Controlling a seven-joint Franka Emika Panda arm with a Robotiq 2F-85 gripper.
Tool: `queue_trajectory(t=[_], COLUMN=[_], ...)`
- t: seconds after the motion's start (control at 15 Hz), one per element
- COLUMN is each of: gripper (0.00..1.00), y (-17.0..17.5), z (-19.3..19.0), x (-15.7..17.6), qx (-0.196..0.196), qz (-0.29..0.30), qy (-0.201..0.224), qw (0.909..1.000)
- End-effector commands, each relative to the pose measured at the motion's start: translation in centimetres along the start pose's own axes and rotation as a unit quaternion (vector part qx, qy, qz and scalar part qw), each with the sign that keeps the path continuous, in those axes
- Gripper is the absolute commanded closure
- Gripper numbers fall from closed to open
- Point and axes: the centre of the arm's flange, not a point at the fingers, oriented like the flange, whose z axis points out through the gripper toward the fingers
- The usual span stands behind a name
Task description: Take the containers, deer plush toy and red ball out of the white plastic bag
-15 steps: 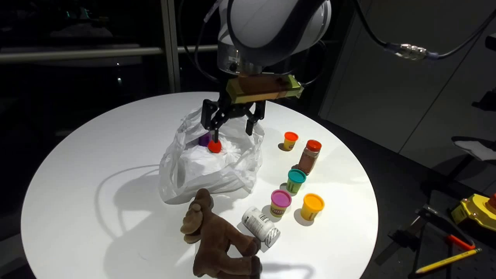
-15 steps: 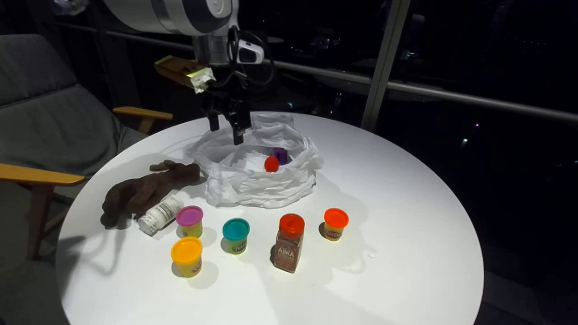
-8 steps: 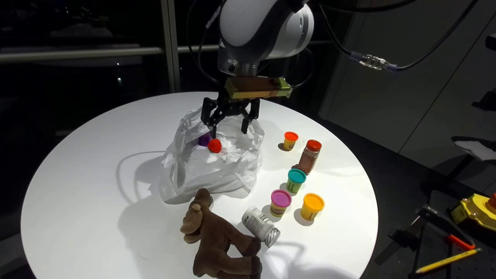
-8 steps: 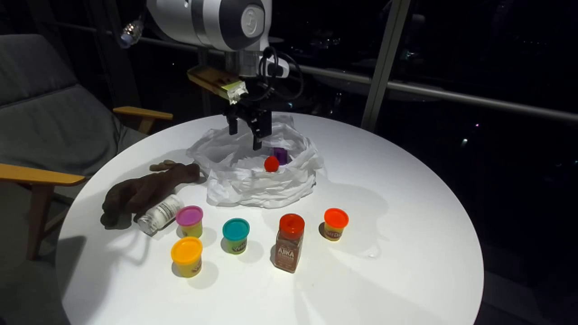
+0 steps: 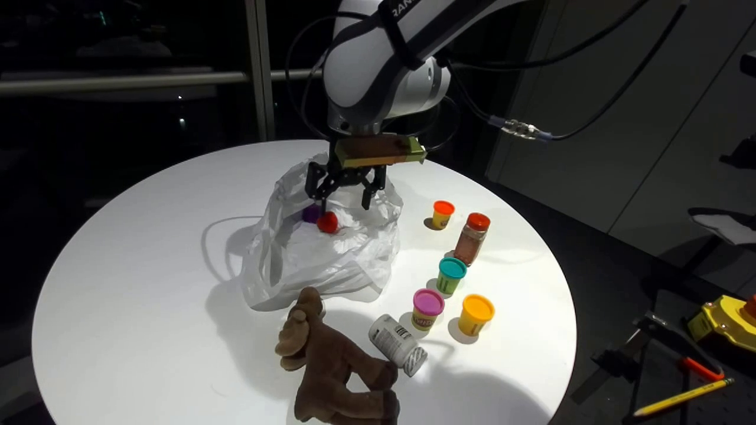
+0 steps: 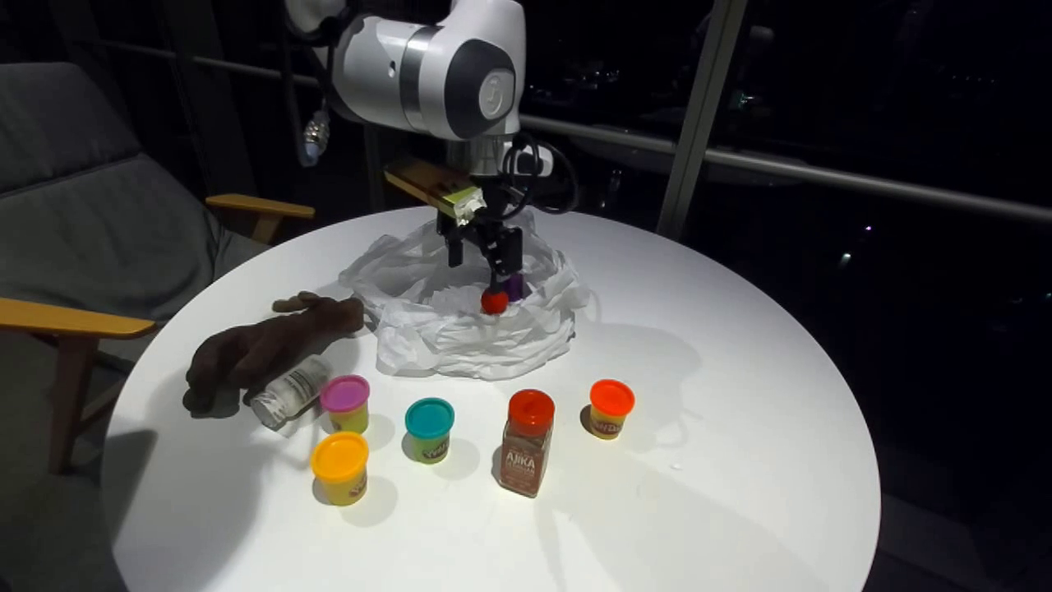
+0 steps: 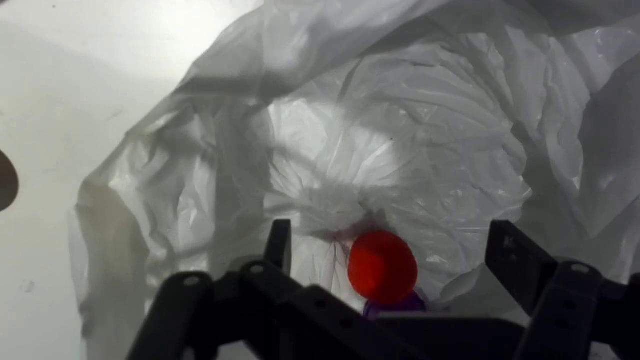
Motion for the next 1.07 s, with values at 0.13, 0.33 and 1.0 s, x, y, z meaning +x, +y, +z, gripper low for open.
queue_trajectory(t=[0.13,0.33,1.0], gripper=[0.0,0.0,0.42], y=[-0.5,-0.7,-1.9], z=[1.4,3.1,6.0], x=[5.0,5.9,7.3], qx=[0.009,0.01,0.003], qz=[0.006,0.011,0.009], qy=[0.021,0.012,0.024], qw=[0.9997,0.9998,0.9997])
